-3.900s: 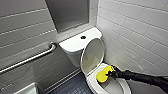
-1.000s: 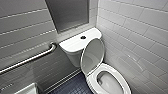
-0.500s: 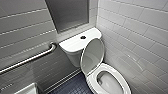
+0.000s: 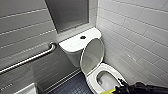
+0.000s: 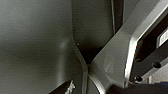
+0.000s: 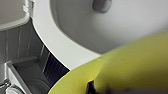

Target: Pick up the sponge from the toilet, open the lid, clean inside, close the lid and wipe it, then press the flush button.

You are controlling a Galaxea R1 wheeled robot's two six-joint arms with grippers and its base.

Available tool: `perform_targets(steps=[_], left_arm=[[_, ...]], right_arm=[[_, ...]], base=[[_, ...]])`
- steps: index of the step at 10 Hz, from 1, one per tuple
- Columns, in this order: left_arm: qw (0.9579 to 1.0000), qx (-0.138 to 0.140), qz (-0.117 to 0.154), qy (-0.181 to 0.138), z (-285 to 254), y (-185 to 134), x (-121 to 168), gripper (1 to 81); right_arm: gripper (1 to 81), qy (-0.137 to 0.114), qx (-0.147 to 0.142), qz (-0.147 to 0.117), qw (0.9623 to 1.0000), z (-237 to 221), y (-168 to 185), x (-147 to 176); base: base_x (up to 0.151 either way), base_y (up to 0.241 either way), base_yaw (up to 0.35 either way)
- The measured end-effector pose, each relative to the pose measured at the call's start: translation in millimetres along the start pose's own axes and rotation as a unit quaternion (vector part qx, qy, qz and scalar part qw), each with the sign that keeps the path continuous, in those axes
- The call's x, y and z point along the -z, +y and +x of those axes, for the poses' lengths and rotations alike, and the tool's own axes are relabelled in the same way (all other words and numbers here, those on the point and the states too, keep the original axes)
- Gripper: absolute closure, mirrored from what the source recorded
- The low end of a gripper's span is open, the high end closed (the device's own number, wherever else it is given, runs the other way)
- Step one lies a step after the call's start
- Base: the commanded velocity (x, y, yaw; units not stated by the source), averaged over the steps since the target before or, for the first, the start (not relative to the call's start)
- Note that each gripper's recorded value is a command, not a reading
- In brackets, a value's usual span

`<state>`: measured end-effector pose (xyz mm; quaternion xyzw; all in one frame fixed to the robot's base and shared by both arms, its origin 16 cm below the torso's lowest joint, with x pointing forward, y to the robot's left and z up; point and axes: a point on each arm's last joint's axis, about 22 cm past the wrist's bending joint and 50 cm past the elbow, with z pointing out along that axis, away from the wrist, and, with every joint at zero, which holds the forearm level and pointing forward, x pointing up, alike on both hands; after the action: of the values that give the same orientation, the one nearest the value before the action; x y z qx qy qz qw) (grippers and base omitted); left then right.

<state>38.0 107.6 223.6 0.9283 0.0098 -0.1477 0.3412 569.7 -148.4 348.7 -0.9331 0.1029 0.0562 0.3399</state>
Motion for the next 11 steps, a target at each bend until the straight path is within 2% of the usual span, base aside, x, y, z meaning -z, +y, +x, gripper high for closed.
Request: perform_targets(steps=[1,2,4,5,8,10,11], left_arm=[[1.0,0.0,0.0,0.0,0.6,0.0,-0.1,1.0],[1.0,0.0,0.0,0.0,0.1,0.1,-0.1,1.0],[1.0,0.0,0.0,0.0,0.3,0.2,-0.2,1.0],[1.0,0.0,0.0,0.0,-0.1,0.1,-0.1,1.0],[0.9995,0.022,0.006,0.022,-2.0,-2.7,3.5,1.0],[0.9987,0.038,0.009,0.033,-9.3,-3.9,5.7,1.0],[0.9986,0.039,0.009,0.033,-10.1,-3.8,5.8,1.0]], right_arm=[[81.1,0.012,0.04,0.021,0.9989,24.1,-44.4,-4.9],[81.1,0.012,0.061,0.024,0.9978,34.5,-69.0,-6.5],[81.1,0.001,0.054,-0.023,0.9983,40.2,-46.7,-10.0],[81.1,0.003,0.046,-0.031,0.9984,45.2,-45.2,-10.7],[81.1,0.0,0.057,-0.024,0.9981,64.2,-73.0,-34.0],[81.1,0.001,0.088,0.007,0.9961,79.0,-129.8,-56.3],[81.1,-0.003,0.091,0.016,0.9957,75.6,-144.4,-69.1]], base=[[0.0,0.0,0.0],[0.0,0.0,0.0],[0.0,0.0,0.0],[0.0,0.0,0.0],[0.0,0.0,0.0],[0.0,0.0,0.0],[0.0,0.0,0.0]])
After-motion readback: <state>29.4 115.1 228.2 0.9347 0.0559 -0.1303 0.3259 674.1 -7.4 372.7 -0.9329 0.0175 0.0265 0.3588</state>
